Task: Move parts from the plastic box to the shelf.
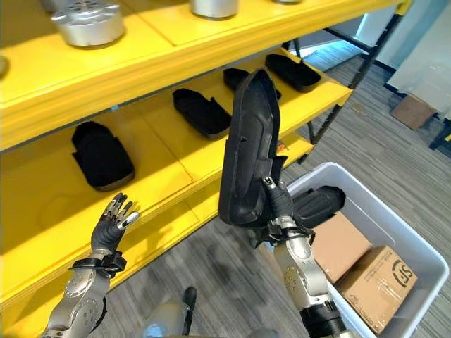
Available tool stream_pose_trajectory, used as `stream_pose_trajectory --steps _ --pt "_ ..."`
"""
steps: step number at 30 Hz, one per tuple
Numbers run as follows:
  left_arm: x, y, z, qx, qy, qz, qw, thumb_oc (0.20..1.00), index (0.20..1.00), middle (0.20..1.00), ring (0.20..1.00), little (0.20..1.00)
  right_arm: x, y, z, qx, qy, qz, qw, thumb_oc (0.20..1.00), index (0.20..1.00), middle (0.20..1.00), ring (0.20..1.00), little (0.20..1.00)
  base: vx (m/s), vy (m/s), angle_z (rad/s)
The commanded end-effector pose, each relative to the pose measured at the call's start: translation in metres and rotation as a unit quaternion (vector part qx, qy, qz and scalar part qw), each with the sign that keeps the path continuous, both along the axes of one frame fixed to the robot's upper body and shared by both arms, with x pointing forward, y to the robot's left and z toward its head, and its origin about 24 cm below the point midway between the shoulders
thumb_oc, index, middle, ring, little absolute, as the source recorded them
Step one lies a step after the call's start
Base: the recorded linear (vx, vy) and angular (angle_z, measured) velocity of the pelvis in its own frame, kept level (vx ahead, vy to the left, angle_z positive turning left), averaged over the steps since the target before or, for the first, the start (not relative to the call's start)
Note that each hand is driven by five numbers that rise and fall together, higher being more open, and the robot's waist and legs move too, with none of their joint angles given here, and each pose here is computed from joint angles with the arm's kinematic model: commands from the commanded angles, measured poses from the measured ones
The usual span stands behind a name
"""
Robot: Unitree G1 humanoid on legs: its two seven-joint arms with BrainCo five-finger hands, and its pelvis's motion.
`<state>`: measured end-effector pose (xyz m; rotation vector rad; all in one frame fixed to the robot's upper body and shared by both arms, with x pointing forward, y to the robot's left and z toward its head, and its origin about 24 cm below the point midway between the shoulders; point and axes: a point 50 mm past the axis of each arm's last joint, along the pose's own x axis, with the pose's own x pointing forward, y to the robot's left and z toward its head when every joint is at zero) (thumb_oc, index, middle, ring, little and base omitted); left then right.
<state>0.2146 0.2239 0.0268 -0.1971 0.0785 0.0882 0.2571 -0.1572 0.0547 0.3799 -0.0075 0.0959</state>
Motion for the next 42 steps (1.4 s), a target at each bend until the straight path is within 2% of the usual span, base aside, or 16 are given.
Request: stream_pose_trajectory --steps 1,6,17,29,35,42 --pt "0.001 -0.007 0.021 0.028 -0.054 -0.034 0.998 1.0 1.0 1.0 1.0 1.0 0.002 -0.007 0.036 0.007 -0.098 0.011 0.995 0.2 0.2 0.2 0.2 0.2 0.03 0.152 0.35" --pt "-0.002 -0.007 0.018 0.019 -0.047 -0.032 0.998 1.0 1.0 1.0 1.0 1.0 -0.004 -0.005 0.025 0.039 -0.072 0.025 0.996 0.2 0.2 0.2 0.2 0.2 0.02 0.045 0.61" --pt "-0.019 0.001 0.01 -0.003 -0.032 0.005 0.999 1.0 1.0 1.0 1.0 1.0 -0.01 -0.002 0.016 0.038 -0.047 0.049 0.997 0.2 0.2 0.2 0.2 0.2 -0.02 -0.041 0.01" --pt "-0.018 -0.001 0.01 -0.025 -0.033 0.023 0.999 1.0 1.0 1.0 1.0 1.0 -0.012 -0.013 0.009 0.045 -0.025 0.026 0.998 0.2 0.2 0.2 0.2 0.2 -0.06 0.001 0.44" --pt "-0.006 -0.007 0.016 -0.029 -0.046 0.016 0.998 1.0 1.0 1.0 1.0 1.0 -0.009 -0.015 0.012 0.056 -0.03 0.01 0.998 0.2 0.2 0.2 0.2 0.2 -0.03 0.203 0.65" --pt "-0.005 -0.006 0.017 -0.022 -0.049 -0.005 0.999 1.0 1.0 1.0 1.0 1.0 -0.005 0.003 0.019 0.058 -0.045 0.05 0.996 0.2 0.2 0.2 0.2 0.2 0.04 0.297 0.61"
